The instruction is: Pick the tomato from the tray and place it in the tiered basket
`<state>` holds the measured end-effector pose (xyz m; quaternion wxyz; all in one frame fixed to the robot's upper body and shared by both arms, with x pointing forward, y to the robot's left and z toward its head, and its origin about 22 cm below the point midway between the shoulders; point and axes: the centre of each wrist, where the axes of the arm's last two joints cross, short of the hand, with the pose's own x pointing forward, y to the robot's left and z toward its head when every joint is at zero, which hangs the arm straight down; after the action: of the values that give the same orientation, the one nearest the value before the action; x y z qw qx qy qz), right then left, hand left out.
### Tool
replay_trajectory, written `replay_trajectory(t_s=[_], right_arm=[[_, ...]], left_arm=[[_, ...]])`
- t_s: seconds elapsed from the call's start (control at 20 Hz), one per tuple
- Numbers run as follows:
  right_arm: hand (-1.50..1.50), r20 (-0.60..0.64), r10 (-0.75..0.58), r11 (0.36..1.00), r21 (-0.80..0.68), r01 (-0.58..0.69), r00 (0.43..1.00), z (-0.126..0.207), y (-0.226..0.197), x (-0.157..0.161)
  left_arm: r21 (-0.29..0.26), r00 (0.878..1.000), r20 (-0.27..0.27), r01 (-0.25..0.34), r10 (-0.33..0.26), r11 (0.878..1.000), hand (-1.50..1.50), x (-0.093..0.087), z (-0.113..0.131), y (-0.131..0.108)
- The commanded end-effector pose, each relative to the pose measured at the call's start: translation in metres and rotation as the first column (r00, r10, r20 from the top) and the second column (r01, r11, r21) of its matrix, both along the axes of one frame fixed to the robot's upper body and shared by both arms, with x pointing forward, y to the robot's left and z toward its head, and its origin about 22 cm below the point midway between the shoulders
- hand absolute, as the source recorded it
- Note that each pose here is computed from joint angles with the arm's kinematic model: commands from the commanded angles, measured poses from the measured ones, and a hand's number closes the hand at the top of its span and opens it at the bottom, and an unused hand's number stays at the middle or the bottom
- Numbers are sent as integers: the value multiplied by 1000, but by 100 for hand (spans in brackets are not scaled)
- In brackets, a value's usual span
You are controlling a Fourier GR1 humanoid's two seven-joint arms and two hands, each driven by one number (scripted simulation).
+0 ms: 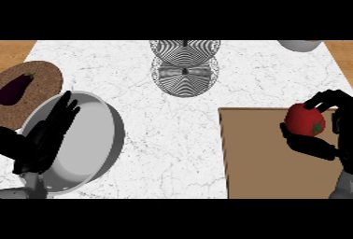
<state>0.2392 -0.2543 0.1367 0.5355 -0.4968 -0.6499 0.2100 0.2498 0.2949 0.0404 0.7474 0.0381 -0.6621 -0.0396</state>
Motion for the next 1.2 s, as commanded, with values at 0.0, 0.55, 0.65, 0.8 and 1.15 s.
replay_trajectory(t_s=[0.0, 0.55, 0.65, 0.8, 1.15], right_arm=[[150, 44, 61, 998, 24, -62, 997, 38, 33, -8], [150, -2, 143, 988, 65, -143, 990, 104, 142, 65], [150, -34, 141, 989, 40, -140, 989, 104, 160, 70], [150, -30, 138, 987, 83, -135, 990, 113, 170, 94], [150, -111, 101, 993, 73, -93, 989, 105, 202, 134]], left_arm=[[1, 999, -34, 0, 0, 1000, 0, 7, -3, -6], [-2, 999, -34, 23, -23, 1000, 0, 1, -2, -9], [-8, 1000, -14, 22, -22, 1000, 0, 13, 1, 0], [-2, 1000, -17, 23, -23, 1000, 0, 14, -12, -2], [-2, 999, -26, 32, -32, 999, 0, 10, 6, -6]])
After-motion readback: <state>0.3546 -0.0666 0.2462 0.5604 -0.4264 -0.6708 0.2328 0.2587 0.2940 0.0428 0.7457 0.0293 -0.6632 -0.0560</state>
